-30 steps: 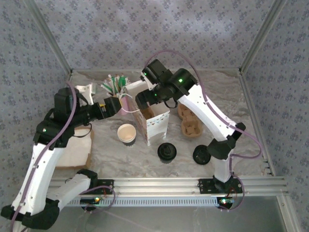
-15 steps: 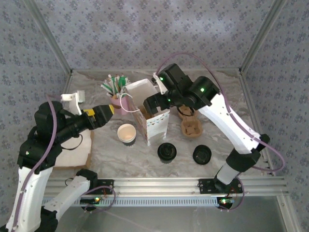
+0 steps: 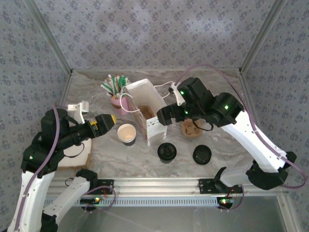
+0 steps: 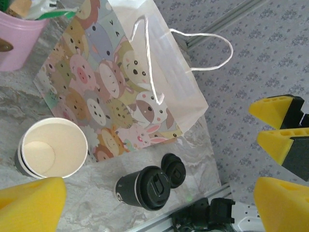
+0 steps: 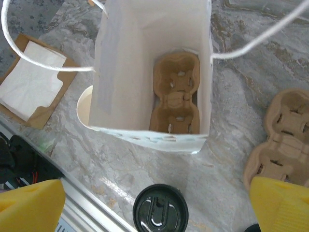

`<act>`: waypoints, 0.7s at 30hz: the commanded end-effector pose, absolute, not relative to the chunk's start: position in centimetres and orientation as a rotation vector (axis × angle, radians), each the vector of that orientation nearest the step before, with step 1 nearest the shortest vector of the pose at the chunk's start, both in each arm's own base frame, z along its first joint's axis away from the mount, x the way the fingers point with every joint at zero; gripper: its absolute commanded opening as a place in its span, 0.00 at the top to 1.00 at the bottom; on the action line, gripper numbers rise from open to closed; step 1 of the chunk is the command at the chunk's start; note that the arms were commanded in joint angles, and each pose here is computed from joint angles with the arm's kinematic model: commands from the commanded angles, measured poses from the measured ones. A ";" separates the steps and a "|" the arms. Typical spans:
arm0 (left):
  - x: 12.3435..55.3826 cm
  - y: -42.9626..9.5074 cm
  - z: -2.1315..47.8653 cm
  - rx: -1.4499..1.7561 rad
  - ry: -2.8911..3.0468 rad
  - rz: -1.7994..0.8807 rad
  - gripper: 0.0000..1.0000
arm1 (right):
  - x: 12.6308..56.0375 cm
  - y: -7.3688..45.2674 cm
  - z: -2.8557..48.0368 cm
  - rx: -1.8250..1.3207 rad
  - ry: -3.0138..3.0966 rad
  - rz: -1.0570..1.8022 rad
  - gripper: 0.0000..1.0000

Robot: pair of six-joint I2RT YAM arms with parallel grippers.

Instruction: Pack the takeout coffee

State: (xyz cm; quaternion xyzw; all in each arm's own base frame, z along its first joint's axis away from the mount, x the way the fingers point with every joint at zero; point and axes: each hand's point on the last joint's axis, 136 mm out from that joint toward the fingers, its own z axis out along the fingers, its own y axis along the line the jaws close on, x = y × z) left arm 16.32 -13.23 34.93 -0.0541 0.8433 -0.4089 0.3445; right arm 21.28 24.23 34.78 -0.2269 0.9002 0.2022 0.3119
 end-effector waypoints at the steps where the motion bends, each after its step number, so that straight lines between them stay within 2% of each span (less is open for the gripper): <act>1: 15.5 -13.7 34.4 -0.158 2.205 -1.129 0.01 | 20.4 22.8 35.0 -0.522 2.362 0.552 0.00; 14: 14.7 -14.9 30.8 -0.157 2.313 -1.163 0.01 | 18.5 17.9 30.6 -0.357 2.459 0.442 0.00; 21: 15.1 -16.4 28.2 -0.094 2.401 -1.056 0.01 | 18.7 15.5 27.5 -0.205 2.506 0.461 0.00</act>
